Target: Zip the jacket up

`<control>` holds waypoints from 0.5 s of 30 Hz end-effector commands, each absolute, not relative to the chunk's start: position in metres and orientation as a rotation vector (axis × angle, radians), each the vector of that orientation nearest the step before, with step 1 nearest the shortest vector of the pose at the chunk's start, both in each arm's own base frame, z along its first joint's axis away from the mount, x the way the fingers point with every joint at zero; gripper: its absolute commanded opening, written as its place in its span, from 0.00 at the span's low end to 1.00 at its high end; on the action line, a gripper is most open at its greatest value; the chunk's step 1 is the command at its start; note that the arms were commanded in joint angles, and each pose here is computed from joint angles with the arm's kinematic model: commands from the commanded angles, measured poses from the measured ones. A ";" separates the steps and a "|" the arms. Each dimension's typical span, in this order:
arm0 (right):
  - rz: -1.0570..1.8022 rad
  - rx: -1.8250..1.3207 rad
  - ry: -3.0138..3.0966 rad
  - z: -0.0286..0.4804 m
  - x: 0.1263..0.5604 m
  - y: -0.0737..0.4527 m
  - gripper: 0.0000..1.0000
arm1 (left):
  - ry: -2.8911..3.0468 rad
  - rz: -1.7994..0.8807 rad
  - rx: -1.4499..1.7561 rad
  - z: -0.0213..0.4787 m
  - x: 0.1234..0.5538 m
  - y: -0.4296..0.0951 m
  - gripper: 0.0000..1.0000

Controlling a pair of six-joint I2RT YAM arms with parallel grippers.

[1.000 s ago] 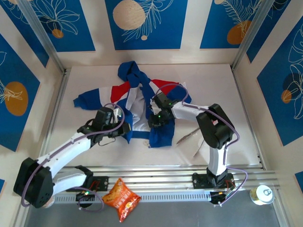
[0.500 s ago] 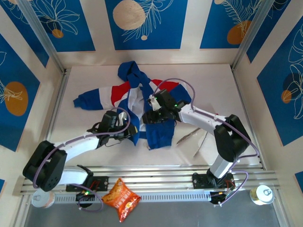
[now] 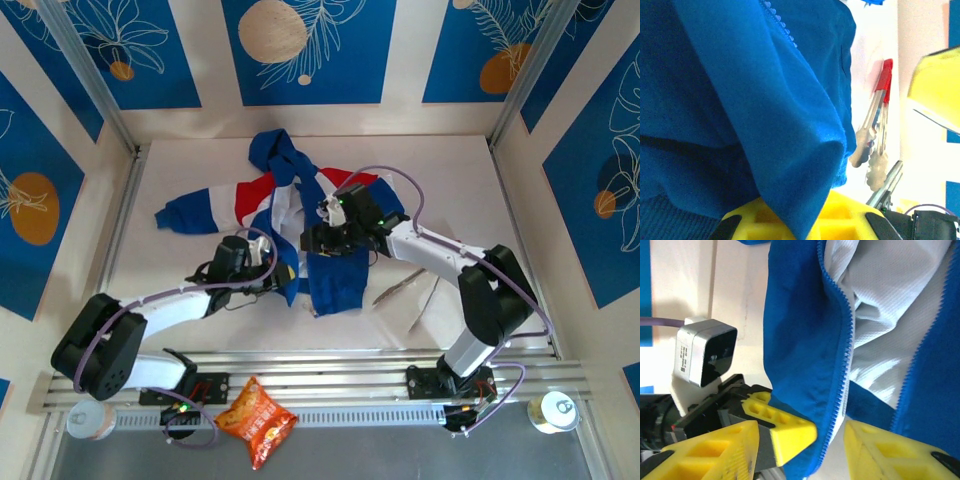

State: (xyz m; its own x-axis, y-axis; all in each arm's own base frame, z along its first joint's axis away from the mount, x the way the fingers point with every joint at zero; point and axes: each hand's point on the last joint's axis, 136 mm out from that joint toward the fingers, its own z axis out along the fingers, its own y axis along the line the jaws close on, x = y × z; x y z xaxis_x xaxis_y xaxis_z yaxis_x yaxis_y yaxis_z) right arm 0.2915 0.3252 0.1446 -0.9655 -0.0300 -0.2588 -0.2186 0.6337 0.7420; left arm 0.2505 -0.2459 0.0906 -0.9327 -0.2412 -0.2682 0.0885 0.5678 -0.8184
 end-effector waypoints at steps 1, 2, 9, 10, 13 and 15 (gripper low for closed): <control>1.391 -0.143 2.630 0.156 0.294 0.332 0.49 | 2.377 -1.393 -0.030 0.101 0.250 -0.250 0.00; 1.396 -0.141 2.625 0.158 0.295 0.332 0.49 | 2.367 -1.401 -0.025 0.102 0.250 -0.250 0.00; 1.461 -0.104 2.641 0.152 0.293 0.337 0.50 | 2.346 -1.437 -0.043 0.103 0.254 -0.250 0.00; 1.471 -0.096 2.645 0.149 0.291 0.338 0.50 | 2.345 -1.435 -0.058 0.103 0.255 -0.249 0.00; 1.457 -0.092 2.670 0.139 0.288 0.340 0.50 | 2.345 -1.423 -0.076 0.105 0.257 -0.246 0.00; 1.439 -0.095 2.696 0.131 0.285 0.341 0.50 | 2.345 -1.417 -0.068 0.107 0.256 -0.245 0.00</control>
State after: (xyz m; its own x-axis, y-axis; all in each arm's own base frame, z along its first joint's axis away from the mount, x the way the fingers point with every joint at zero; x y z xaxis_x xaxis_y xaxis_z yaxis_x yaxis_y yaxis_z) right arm 0.2950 0.3361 0.1439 -0.9877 0.0083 -0.1563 -0.1252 0.5572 0.8209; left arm 0.2574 -0.2452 0.0985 -0.9219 -0.2478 -0.2977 0.1378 0.5084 -0.8500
